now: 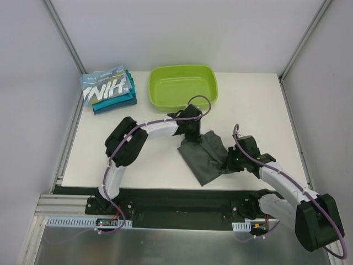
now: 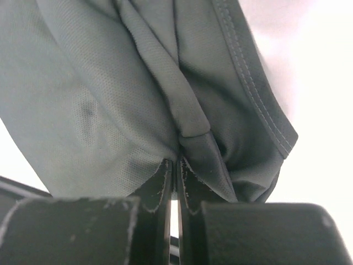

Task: Fold and stack the t-shirts
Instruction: Fold the long partially folded tshirt into a neat square

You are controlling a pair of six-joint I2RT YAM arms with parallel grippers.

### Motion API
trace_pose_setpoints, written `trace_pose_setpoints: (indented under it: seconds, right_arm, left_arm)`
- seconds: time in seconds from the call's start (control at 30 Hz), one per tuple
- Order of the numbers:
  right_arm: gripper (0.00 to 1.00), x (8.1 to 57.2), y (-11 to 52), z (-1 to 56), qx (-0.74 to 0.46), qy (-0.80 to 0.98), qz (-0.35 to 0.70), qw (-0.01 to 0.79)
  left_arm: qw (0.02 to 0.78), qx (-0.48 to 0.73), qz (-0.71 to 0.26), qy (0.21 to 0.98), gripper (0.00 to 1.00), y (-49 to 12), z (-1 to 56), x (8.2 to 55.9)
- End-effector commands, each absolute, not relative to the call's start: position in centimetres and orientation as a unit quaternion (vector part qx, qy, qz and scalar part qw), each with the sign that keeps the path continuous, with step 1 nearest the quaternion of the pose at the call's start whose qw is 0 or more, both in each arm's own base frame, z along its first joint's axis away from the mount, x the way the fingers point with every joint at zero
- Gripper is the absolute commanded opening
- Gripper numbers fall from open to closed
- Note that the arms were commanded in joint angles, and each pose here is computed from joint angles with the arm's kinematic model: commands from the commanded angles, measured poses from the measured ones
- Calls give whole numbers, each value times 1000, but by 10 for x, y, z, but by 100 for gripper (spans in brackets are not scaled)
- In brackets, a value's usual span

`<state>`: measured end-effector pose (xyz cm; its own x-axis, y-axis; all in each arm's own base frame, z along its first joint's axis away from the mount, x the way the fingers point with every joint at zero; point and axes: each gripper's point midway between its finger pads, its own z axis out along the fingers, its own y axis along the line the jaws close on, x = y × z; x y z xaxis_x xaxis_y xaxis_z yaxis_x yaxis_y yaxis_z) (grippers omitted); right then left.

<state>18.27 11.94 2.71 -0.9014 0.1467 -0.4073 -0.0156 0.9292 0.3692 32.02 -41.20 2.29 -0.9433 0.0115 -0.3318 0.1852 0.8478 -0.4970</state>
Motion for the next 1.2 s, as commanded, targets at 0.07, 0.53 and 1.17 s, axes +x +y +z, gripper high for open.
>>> trace_pose_setpoints:
  seconds: [0.07,0.53,1.17]
  right_arm:
    - [1,149,164,40,-29,946,257,195]
    - [0,145,191,115,-74,898,336,273]
    - [16,225,76,90,71,924,63,370]
  left_arm:
    - [139,29,-172,975,0,-319,18,255]
    - [256,32,-239,936,0,-296,122,243]
    - [285,83,-212,931,19,-372,102,331]
